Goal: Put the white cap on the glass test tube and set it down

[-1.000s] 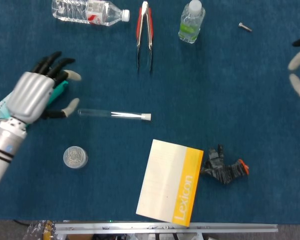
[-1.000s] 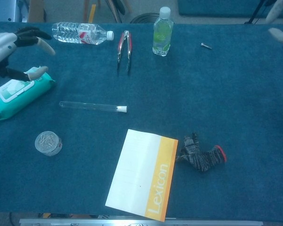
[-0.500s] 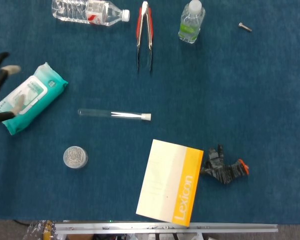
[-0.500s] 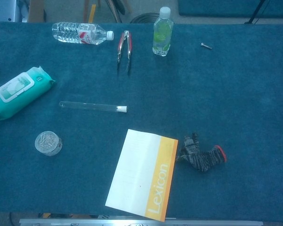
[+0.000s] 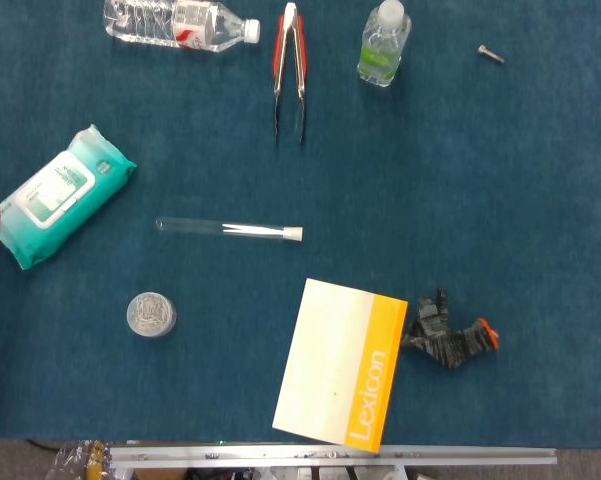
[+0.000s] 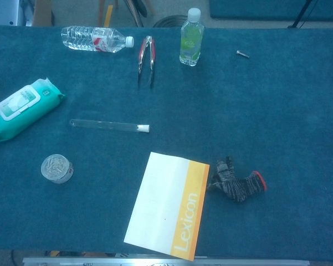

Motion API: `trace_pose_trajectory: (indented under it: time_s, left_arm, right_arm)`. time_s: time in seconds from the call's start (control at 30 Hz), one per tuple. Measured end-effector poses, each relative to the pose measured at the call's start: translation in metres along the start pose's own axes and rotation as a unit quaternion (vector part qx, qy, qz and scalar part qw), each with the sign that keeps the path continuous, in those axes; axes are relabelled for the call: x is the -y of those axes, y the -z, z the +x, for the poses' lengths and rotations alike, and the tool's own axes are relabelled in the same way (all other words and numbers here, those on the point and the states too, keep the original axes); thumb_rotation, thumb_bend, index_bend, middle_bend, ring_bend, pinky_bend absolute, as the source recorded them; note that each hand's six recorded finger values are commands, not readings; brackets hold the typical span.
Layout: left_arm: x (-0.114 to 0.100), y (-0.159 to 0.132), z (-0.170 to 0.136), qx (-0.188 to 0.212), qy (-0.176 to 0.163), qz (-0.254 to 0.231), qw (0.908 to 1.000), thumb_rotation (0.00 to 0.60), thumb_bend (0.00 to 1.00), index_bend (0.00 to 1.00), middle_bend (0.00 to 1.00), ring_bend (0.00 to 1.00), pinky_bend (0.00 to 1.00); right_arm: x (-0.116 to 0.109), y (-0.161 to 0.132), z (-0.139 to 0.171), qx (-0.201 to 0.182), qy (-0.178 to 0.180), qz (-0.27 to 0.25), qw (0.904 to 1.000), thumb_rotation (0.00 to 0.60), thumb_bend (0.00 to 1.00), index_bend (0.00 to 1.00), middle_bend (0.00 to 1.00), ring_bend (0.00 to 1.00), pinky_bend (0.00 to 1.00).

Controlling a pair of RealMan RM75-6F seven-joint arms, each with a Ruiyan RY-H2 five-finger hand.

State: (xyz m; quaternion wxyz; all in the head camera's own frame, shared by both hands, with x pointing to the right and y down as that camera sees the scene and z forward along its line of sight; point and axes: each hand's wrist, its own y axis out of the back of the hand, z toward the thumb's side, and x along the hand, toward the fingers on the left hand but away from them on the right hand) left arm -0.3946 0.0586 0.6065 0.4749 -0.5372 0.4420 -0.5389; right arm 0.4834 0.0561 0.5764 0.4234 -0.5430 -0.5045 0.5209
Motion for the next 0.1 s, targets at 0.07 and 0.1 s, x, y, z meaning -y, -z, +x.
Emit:
trace_pose_trajectory:
  time_s: [0.07,0.1]
  left_arm:
    - [0.0000,0.0001,-0.0013,0.001,0.002,0.003,1.0000,0.355,0.36,0.27,0.13,0.00,0.08]
    - [0.0002,-0.0001,-0.0017,0.002,0.004,0.004,1.0000,0.354,0.36,0.27,0.13,0.00,0.08]
  right_arm:
    - [-0.0004,0.0005,0.0008,0.001,0.000,-0.002,1.0000,0.600,0.33,0.43,0.29,0.17,0.39]
    - [-0.0007,0.0008,0.0012,0.001,0.000,-0.003,1.0000,0.600,0.33,0.43,0.29,0.17,0.39]
